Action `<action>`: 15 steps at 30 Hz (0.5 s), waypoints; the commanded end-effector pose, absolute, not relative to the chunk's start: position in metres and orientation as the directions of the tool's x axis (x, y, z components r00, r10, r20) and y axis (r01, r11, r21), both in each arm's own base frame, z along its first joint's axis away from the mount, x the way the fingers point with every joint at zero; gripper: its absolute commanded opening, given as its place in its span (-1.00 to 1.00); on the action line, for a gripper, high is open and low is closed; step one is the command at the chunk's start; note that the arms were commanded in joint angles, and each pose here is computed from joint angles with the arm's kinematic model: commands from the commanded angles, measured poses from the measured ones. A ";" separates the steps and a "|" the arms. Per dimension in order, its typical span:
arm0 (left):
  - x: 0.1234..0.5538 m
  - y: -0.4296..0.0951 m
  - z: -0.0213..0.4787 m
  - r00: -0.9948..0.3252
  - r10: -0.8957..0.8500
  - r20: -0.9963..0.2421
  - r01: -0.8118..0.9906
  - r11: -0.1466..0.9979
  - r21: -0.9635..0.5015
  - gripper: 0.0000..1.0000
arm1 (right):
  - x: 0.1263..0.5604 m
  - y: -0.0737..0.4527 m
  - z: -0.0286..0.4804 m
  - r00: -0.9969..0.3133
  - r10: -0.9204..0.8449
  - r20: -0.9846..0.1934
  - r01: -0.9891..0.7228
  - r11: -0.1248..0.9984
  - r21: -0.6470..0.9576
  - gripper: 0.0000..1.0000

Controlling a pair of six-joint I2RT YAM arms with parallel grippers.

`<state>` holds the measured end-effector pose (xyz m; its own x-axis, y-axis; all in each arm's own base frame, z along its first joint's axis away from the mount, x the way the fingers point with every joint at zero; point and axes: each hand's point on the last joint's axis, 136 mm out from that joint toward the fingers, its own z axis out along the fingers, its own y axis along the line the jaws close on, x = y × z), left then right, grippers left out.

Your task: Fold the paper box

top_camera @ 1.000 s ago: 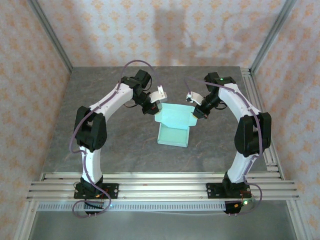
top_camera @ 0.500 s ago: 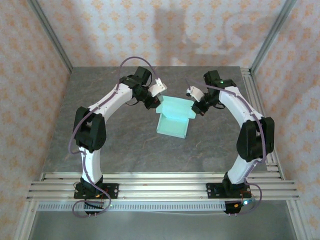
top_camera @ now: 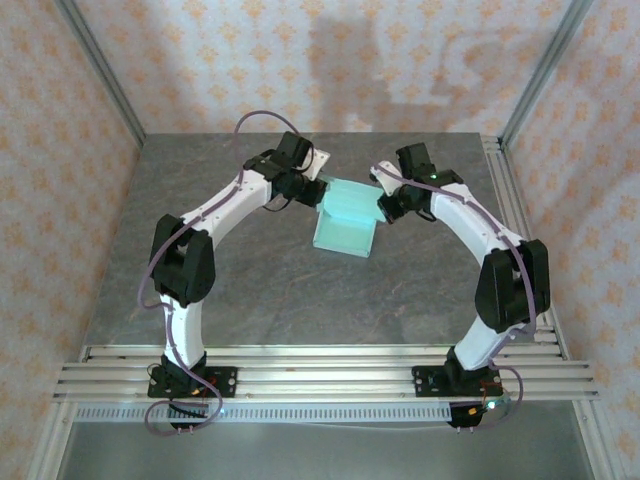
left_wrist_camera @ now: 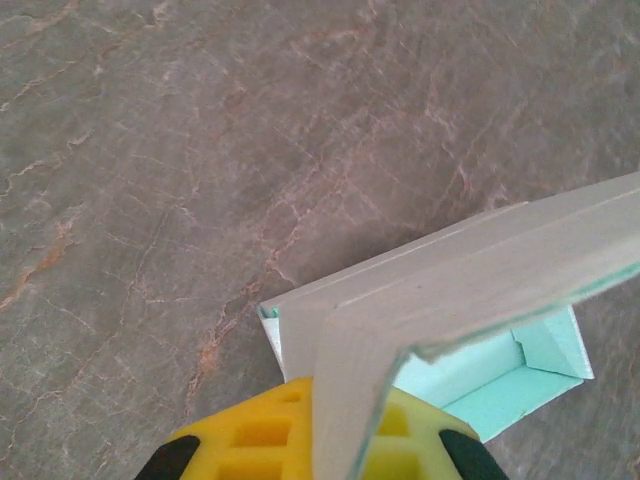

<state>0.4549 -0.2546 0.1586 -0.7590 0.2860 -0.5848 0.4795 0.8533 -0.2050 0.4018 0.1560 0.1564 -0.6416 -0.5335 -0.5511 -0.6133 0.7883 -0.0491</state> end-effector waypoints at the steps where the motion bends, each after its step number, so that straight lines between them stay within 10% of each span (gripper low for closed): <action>1: 0.461 -0.261 0.172 -0.772 0.176 -0.611 0.387 0.892 -0.232 -1.00 | 0.427 0.160 0.183 -0.631 -0.411 -0.658 -0.477 0.874 -0.089 -1.00; 15: 0.478 -0.273 0.164 -0.805 0.023 -0.593 0.232 0.932 -0.278 -1.00 | 0.456 0.176 0.206 -0.583 -0.003 -0.813 -0.137 0.986 0.095 -1.00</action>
<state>0.4782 -0.2568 0.1672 -0.7921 0.0691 -0.6064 0.2636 0.9349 -0.2377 0.4361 0.1645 0.1699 -0.6974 -0.1871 -0.6918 -0.2408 0.9704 -0.0197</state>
